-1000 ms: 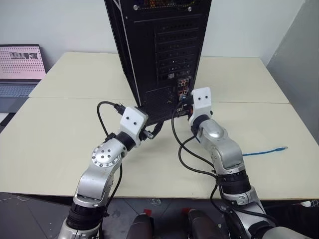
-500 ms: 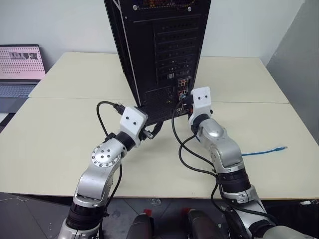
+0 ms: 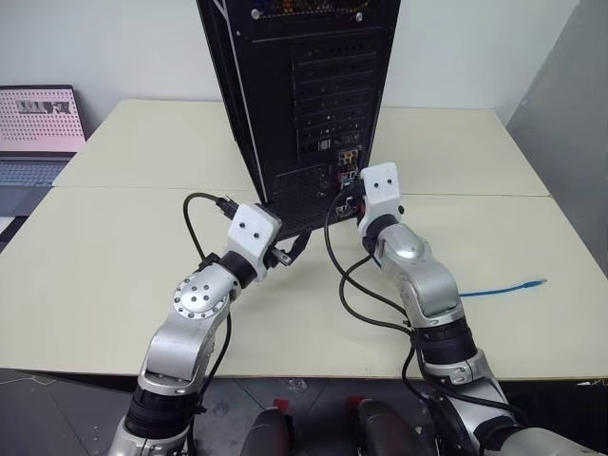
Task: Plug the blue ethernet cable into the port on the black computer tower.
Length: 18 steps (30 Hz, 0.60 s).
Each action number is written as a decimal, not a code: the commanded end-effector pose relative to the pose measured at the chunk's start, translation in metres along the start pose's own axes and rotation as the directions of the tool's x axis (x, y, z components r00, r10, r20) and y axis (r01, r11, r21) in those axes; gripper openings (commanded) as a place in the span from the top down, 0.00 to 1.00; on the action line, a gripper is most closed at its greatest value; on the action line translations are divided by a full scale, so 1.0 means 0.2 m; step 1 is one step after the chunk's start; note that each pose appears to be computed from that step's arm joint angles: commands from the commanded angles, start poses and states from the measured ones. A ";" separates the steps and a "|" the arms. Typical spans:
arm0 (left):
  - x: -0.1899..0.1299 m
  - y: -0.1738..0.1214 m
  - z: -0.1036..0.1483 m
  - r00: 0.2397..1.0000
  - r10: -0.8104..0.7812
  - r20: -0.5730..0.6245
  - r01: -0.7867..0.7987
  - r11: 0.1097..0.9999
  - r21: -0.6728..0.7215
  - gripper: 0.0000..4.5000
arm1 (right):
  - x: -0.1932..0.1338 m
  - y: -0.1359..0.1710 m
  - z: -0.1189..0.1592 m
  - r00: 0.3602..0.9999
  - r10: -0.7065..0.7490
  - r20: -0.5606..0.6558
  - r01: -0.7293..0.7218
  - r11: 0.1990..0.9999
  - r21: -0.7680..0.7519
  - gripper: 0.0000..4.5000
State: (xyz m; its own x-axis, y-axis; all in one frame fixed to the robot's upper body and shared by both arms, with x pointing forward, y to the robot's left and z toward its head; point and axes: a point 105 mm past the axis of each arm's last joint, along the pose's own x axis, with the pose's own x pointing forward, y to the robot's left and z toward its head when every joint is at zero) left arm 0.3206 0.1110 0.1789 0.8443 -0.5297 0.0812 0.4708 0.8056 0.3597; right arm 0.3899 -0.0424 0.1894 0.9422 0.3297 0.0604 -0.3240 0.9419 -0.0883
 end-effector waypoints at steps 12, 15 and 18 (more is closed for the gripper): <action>0.01 0.02 0.10 0.998 -0.003 0.060 0.003 1.000 0.009 0.13 | 0.05 0.08 0.15 0.996 0.028 0.081 -0.028 1.000 -0.008 1.00; 0.01 0.03 0.12 0.998 0.002 0.070 -0.002 1.000 -0.008 0.13 | 0.06 0.09 0.15 0.996 0.041 0.081 -0.040 0.999 -0.011 1.00; 0.01 0.03 0.12 0.997 0.006 0.071 -0.006 1.000 0.001 0.13 | 0.07 0.09 0.16 0.996 0.045 0.080 -0.044 0.999 -0.012 1.00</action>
State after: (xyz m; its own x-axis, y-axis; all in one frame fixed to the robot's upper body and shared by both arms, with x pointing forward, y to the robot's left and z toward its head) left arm 0.3231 0.1078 0.1842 0.8373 -0.5402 0.0842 0.4850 0.8051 0.3415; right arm 0.3962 -0.0279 0.1923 0.9354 0.3509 0.0447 -0.3463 0.9341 -0.0869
